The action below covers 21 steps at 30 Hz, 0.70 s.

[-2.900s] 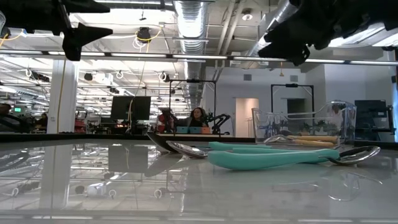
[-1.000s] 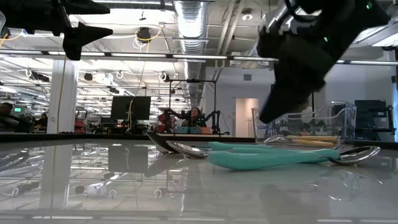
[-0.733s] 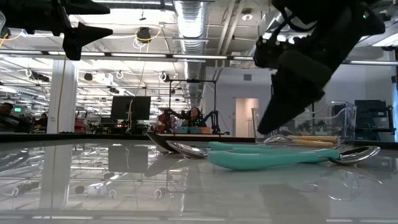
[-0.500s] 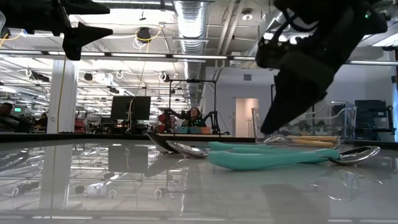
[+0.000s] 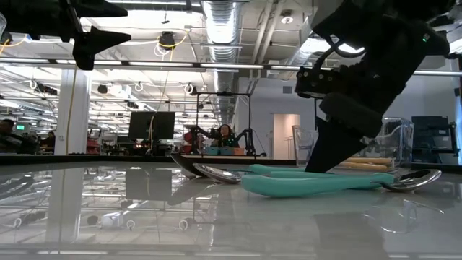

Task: Sort silverware by color (type)
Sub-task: Put the green spoon into the bottom right transparent bin

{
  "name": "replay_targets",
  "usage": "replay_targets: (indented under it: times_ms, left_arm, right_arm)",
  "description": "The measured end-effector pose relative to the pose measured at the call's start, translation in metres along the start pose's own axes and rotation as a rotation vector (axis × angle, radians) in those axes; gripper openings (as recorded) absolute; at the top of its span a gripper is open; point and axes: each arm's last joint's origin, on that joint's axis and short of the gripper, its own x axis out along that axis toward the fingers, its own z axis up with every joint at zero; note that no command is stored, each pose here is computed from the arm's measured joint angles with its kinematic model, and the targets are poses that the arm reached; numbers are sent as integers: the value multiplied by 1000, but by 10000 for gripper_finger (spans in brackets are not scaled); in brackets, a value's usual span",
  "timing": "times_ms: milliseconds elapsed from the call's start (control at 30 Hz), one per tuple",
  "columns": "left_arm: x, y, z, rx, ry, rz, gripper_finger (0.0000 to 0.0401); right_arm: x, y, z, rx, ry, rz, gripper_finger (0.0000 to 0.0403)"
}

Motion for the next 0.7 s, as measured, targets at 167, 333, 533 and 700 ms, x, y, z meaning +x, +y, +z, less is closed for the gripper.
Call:
replay_targets:
  times_ms: [167, 333, 533, 700]
  left_arm:
    - [0, 0, 0, 0, -1, 0, 226]
    - [0, 0, 0, -1, -1, 0, 226]
    - [0, 0, 0, -1, -2, 0, 226]
    - [0, 0, 0, -2, -2, 0, 226]
  right_arm:
    - [0, -1, 0, 0, 4, -3, 280]
    - [0, -1, 0, 8, 6, -2, 242]
    - [0, -1, -1, 8, 9, -2, 172]
    - [0, -1, -1, 8, 10, -3, 107]
